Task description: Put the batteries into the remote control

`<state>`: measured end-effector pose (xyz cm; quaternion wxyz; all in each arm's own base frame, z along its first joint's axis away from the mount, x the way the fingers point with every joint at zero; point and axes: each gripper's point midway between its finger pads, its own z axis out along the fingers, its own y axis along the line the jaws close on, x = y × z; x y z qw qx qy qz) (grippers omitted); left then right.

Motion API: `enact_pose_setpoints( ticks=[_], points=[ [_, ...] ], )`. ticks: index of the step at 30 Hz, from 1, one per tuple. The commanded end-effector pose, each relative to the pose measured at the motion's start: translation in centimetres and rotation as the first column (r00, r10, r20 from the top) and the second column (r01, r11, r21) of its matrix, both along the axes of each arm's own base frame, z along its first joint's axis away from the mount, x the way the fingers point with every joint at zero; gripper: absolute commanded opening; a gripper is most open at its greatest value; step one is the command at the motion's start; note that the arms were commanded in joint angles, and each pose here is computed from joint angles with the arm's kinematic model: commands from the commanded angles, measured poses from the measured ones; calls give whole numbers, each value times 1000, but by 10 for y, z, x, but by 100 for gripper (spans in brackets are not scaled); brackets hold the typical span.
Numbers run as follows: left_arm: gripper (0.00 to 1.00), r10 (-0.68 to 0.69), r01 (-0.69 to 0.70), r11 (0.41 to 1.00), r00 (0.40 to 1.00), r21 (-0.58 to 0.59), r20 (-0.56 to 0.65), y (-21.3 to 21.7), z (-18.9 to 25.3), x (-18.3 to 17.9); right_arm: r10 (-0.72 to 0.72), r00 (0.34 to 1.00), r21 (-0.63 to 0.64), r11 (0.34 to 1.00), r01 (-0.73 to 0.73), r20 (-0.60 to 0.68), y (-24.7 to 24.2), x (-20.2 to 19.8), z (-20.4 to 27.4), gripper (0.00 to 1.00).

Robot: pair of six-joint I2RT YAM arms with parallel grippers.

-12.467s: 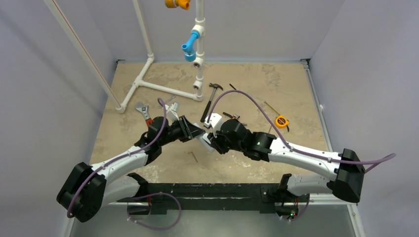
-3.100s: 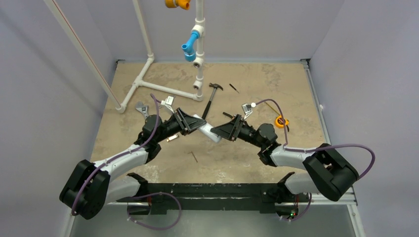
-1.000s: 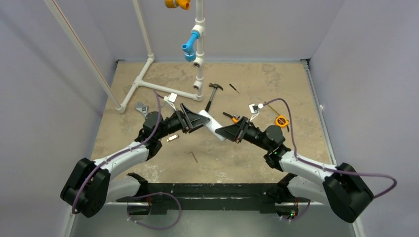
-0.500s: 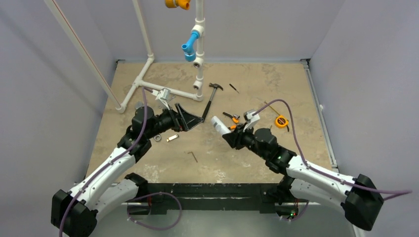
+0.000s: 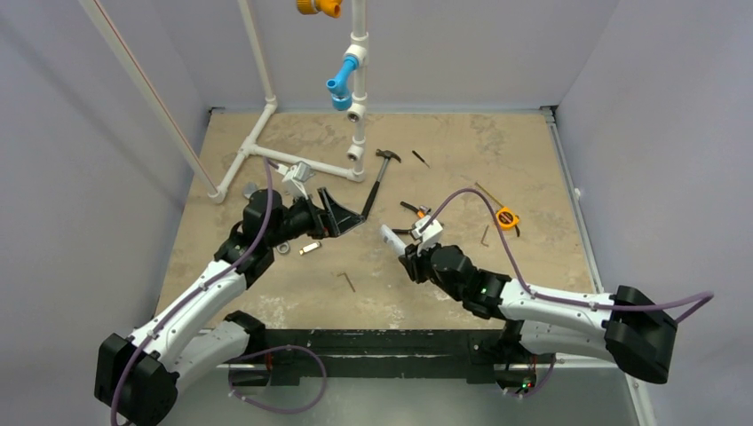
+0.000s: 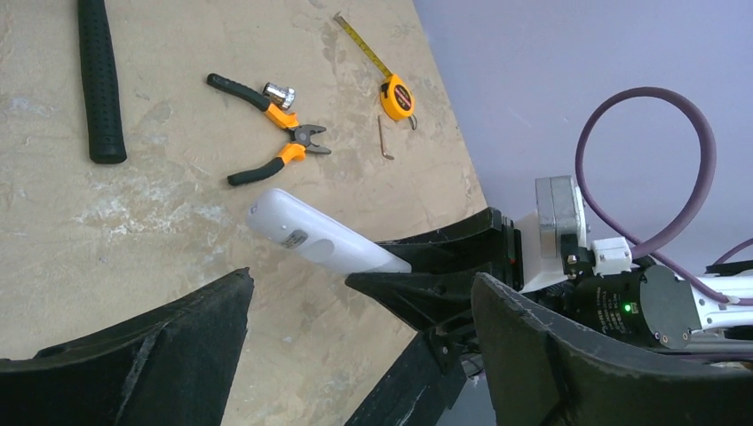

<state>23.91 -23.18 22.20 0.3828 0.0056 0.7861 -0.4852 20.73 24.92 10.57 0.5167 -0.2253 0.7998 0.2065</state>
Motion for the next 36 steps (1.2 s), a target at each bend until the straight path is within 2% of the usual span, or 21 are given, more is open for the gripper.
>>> enact_pose_setpoints(
  ticks=[1,10,17,24,29,31,34,36],
  points=[
    [89,10,-9,1000,999,-5,42,1,11,8,-6,998,14,1000,5,60,6,4,5,0],
    [89,11,-11,1000,1000,-10,28,1,6,9,-12,995,-85,996,21,104,11,2,-18,0],
    [89,10,-10,1000,1000,-23,18,1,3,9,-59,994,-111,991,69,91,9,-1,-36,0],
    [89,-4,4,999,1000,-44,4,-2,1,9,-29,994,-263,963,56,105,16,-9,-56,5],
    [89,-5,4,998,1000,-64,-12,-2,-2,9,-51,987,-370,923,106,156,17,-14,-66,7],
    [89,-8,7,997,1000,-74,-19,-3,-3,10,-55,983,-401,908,121,173,19,-17,-68,11],
    [89,-13,11,997,1000,-82,-24,-3,-3,10,-84,981,-442,884,155,177,17,-18,-72,24],
    [88,-12,10,997,1000,-83,-21,-3,-3,10,-86,983,-474,867,155,164,17,-20,-78,29]
  ],
)
